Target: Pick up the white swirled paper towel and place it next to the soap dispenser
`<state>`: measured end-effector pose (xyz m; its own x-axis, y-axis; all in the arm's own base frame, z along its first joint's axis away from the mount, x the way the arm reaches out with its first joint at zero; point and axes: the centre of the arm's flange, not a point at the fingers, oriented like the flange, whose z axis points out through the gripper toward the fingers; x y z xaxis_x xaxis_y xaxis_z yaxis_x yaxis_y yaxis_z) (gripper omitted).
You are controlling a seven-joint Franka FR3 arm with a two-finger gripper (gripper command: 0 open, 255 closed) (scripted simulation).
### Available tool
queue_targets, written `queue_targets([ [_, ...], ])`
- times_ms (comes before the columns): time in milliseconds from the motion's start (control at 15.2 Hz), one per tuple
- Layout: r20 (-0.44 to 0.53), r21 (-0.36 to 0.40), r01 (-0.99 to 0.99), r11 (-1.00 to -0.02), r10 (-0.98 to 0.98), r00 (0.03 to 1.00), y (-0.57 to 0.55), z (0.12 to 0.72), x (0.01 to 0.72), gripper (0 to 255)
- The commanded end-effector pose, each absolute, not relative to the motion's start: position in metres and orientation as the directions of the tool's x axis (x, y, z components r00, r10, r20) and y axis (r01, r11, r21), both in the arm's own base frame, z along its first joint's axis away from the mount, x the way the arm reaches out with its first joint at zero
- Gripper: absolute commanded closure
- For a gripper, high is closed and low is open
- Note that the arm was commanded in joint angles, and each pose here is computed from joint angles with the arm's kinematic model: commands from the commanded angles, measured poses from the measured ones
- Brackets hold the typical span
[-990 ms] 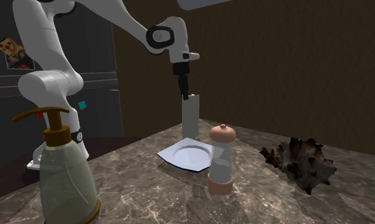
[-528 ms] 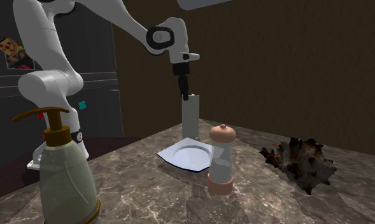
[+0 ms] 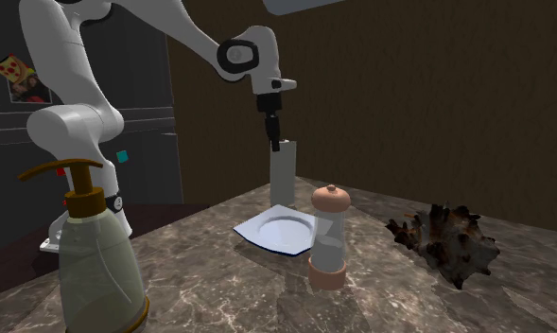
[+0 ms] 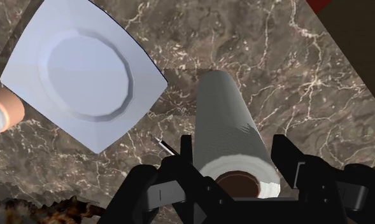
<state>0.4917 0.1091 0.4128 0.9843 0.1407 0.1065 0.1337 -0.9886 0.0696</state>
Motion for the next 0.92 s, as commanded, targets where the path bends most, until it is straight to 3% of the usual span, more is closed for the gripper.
queue_targets([
  [0,0.106,0.070,0.133,-0.989,0.140,0.984,0.109,0.412,0.492,255],
  [858,0.106,0.070,0.133,-0.989,0.140,0.984,0.109,0.476,0.492,255],
])
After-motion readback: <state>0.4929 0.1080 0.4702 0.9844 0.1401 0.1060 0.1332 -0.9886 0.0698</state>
